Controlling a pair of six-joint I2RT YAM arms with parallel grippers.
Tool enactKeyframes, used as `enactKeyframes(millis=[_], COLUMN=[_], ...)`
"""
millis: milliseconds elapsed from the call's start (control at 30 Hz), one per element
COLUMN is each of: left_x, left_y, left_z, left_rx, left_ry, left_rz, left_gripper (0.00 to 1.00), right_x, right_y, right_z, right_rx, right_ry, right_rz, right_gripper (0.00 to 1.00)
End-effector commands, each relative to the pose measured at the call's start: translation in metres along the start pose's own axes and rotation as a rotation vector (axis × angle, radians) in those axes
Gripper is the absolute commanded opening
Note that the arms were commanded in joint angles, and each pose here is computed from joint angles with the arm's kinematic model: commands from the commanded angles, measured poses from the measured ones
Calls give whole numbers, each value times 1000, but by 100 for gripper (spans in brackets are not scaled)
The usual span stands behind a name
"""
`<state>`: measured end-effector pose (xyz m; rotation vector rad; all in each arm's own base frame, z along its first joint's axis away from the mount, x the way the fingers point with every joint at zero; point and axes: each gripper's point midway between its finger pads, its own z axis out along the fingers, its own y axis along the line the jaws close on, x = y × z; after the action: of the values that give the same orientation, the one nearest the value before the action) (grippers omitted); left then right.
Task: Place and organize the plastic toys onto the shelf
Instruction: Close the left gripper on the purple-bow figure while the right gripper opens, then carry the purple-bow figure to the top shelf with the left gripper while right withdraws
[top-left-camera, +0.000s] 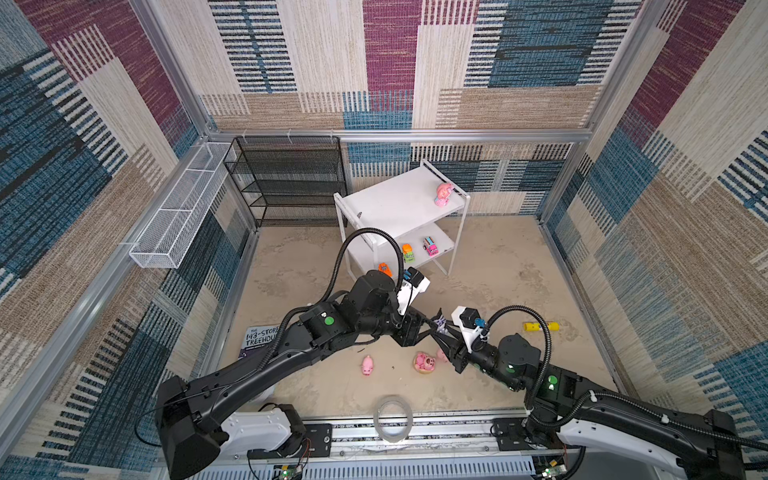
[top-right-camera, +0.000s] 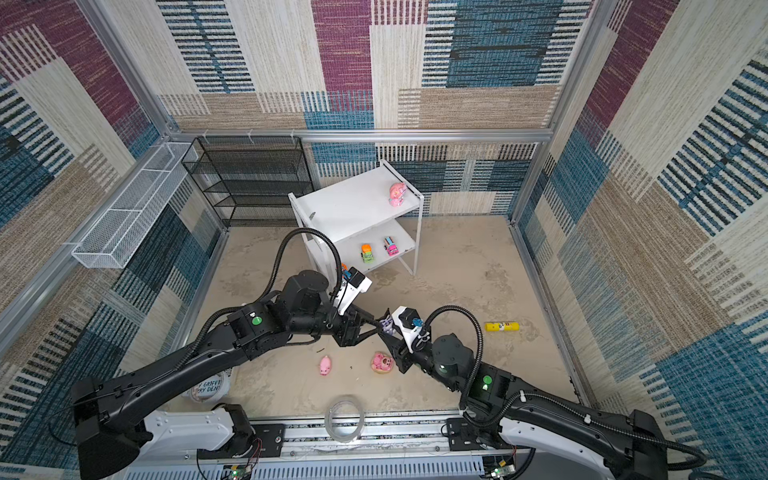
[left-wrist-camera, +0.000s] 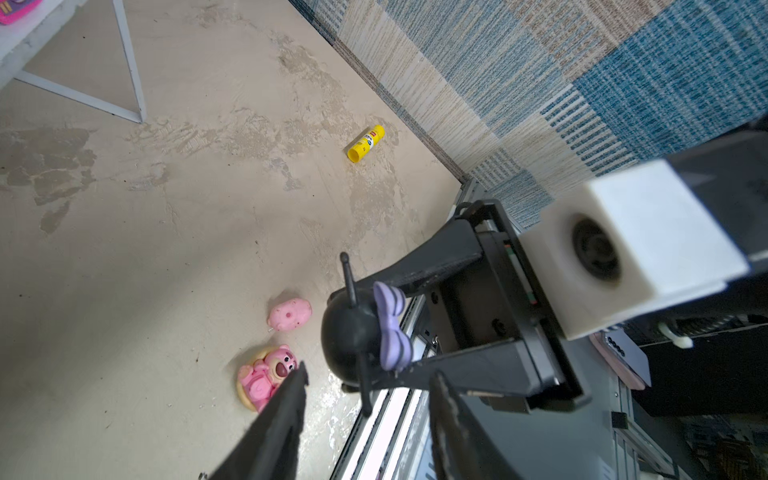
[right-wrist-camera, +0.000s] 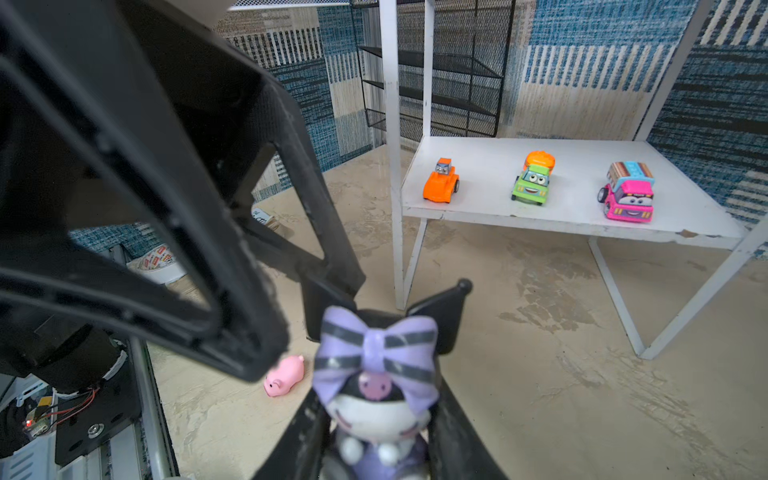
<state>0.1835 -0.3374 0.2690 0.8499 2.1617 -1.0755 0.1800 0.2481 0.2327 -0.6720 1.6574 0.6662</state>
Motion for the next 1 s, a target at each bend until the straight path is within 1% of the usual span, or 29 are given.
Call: enactKeyframes(millis=[0, 33, 100, 233, 267, 333, 467, 533, 600, 633, 767, 867, 967], left_x=[-8, -8, -10, -12, -14, -16, -25, -33, -47, -57, -95, -128, -161], left_y=[-2, -2, -1, 0, -1, -4, -8, -8, -8, -8, 2, 11, 22], left_z=[0, 0, 0, -2, -4, -7, -15, -21, -27, -31, -34, -30, -29], left_rx=[4, 0, -8, -19, -18, -13, -29, -54, -90, -117, -238, -331, -408], left_ry=[-22, -23, -25, -29, -37, -45, -50, -53, -71, -82, -83, -89, -116], left_rz=[31, 34, 42, 59, 65, 86, 135, 175, 225, 253, 359, 439, 491], left_gripper=[35, 29, 22, 2, 0, 0, 0, 0, 0, 0, 0, 0, 0], right_x=[-14, -14, -14, -14, -14, -16, -22, -25, -24, -23, -16, -14, -8], right_y=[0, -1, 0, 0, 0, -1, -5, -8, -10, -12, -19, -27, -41], right_z=[-1, -1, -1, 0, 0, -1, -2, -4, -6, -7, -16, -26, -35], right_rx=[3, 6, 4, 5, 7, 14, 35, 48, 61, 67, 93, 124, 195], right_ry=[-52, -53, -51, -49, -49, -55, -71, -81, -80, -78, -80, -81, -66], right_rz=[4, 3, 1, 1, 1, 3, 5, 11, 24, 32, 78, 116, 158], right_gripper=[37, 37, 37, 38, 38, 41, 52, 75, 87, 91, 100, 100, 100])
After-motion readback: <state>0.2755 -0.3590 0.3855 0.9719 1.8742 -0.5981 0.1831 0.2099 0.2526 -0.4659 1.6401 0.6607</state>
